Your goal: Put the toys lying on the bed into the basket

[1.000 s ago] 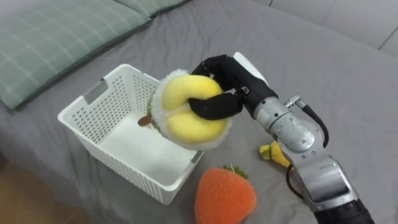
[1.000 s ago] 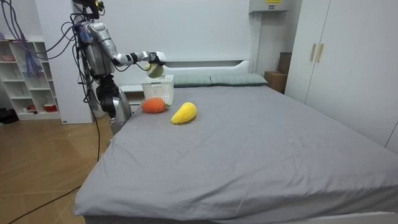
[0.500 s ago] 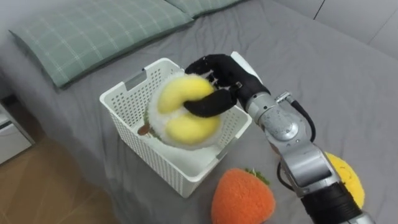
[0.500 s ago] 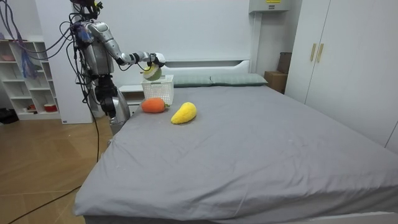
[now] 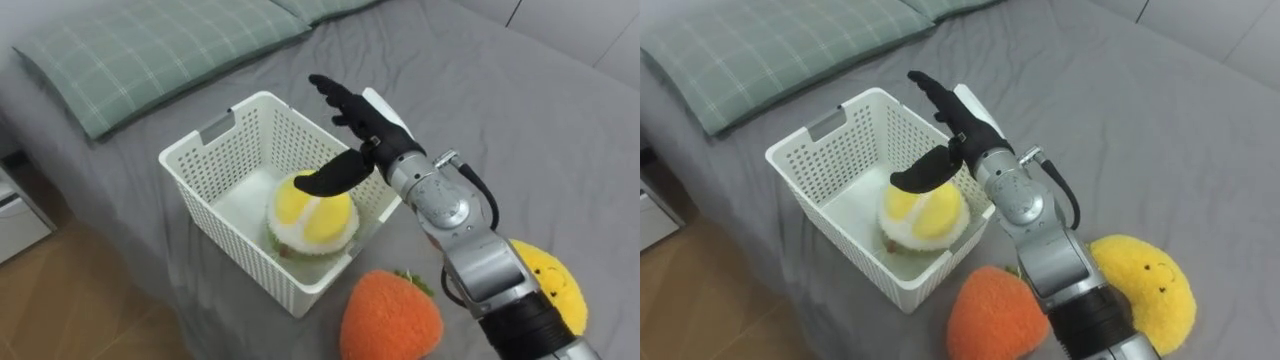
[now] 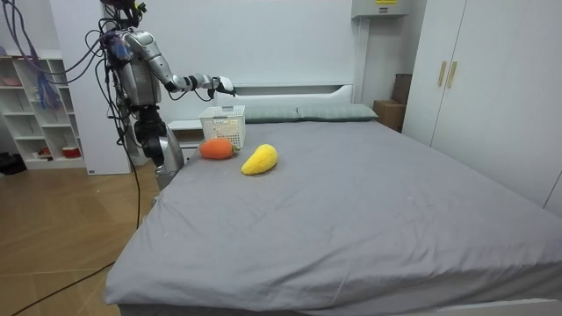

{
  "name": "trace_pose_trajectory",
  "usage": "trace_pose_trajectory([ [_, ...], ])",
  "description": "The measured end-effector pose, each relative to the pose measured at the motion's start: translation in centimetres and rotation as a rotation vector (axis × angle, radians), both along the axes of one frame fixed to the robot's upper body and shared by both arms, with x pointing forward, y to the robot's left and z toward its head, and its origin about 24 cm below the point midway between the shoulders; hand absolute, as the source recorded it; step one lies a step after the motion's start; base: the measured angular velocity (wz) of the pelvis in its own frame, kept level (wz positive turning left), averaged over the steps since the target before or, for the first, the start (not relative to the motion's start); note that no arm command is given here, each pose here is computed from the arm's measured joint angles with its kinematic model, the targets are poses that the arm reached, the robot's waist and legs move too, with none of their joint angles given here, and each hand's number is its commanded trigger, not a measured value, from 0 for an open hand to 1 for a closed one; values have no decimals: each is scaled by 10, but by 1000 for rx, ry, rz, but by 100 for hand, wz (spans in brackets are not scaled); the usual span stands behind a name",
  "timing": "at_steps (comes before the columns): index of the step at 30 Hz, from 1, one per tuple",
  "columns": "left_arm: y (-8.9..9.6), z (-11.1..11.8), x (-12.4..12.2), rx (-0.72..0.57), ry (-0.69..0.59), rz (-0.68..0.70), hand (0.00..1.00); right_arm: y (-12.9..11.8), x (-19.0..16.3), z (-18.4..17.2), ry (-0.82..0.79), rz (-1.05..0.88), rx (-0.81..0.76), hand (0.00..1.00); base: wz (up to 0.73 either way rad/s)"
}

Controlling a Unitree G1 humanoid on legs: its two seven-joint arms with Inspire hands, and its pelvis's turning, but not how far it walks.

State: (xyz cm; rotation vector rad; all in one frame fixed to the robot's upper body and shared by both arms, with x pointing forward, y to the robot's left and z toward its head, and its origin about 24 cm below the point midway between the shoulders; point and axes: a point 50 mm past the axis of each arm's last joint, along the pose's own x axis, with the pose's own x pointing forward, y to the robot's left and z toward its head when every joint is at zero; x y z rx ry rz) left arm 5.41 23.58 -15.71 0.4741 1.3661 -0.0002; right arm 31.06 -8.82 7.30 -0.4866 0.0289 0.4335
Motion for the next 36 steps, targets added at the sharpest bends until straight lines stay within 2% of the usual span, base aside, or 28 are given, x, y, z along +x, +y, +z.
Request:
trace_pose_trajectory([
  [18,0,0,-3,1,4,6,0,-7,2,2,-14,-40,6,0,-1],
  [26,0,-1,-11,-2,21,19,0,-31,8,10,-64,-146,10,0,-18],
  [31,3,0,-9,-1,-2,21,0,-64,6,6,-73,-217,-43,0,-24],
  [36,7,1,-10,4,-8,16,0,-86,3,4,-70,-280,-70,0,-38],
])
